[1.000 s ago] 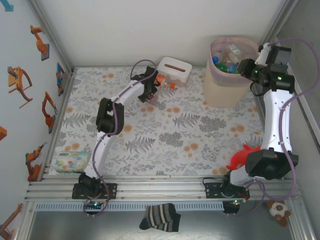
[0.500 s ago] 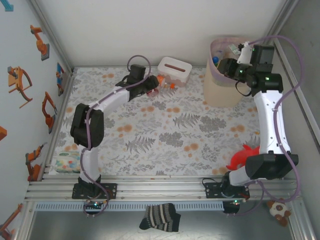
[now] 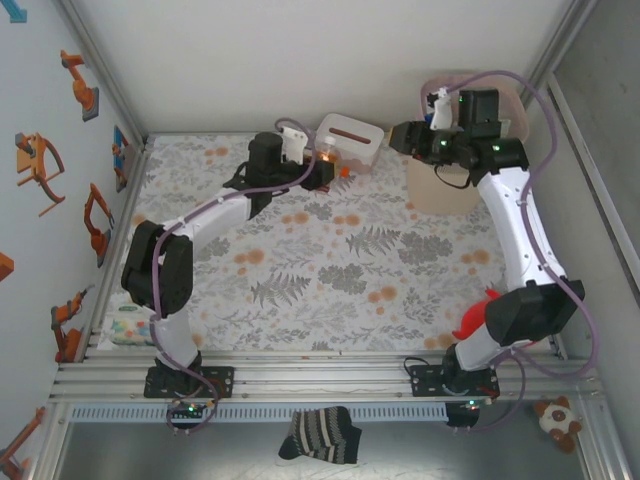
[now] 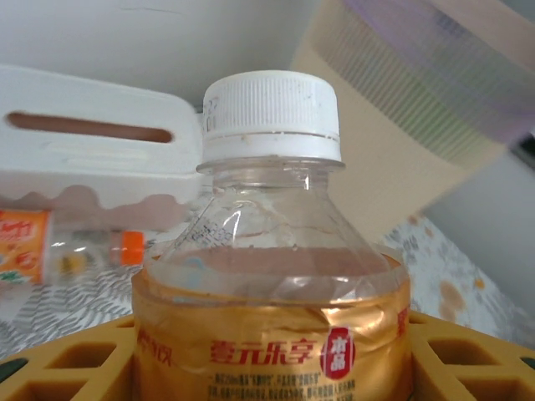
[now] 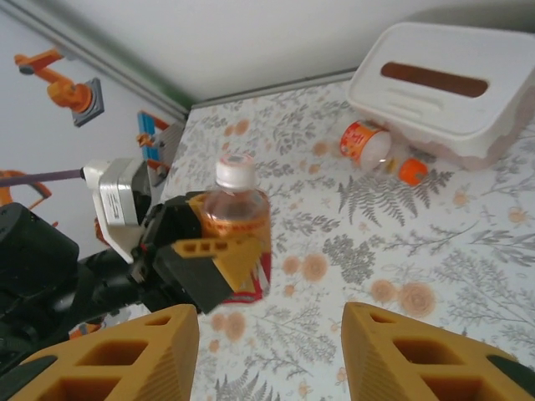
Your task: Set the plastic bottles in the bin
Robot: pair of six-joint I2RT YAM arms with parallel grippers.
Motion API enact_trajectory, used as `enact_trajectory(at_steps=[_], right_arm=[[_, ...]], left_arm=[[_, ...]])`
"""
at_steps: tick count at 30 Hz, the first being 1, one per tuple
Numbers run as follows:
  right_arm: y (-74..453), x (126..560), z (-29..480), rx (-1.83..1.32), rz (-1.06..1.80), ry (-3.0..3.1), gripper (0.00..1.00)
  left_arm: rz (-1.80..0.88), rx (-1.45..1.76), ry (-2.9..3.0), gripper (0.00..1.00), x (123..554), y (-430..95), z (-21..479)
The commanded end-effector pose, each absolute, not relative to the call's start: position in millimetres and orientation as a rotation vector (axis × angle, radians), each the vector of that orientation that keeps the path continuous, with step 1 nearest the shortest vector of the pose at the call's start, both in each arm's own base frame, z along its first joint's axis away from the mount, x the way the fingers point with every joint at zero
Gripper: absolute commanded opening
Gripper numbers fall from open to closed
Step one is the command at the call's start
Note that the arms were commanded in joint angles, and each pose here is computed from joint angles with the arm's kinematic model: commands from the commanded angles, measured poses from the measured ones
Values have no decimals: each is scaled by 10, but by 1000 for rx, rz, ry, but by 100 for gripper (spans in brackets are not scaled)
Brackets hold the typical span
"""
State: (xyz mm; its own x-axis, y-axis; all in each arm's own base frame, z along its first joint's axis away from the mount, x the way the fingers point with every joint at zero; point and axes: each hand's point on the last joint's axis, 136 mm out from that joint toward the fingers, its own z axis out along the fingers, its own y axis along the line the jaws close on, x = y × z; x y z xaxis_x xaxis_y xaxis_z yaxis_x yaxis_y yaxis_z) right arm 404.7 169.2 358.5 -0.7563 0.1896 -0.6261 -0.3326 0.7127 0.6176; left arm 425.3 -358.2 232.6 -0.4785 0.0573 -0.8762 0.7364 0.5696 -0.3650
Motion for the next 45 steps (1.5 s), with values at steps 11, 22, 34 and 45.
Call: enact_trajectory(at_steps=[11, 22, 34, 45], right_arm=[[2326, 3794, 3341, -349, 1075, 2359, 57], [2383, 3774, 3280, -356, 1065, 2378, 40], [2373, 3782, 3285, -357, 1045, 2374, 30], [2097, 3990, 3435, -328, 788, 2315, 29]], left_arm=[[-834, 1141, 1464, 51, 3529, -3921, 2833], [-871, 1182, 1410, 51, 3394, -3989, 2899], [-874, 1182, 1405, 62, 3385, -3995, 2892], [-857, 1147, 1401, 78, 3351, -3910, 2954]])
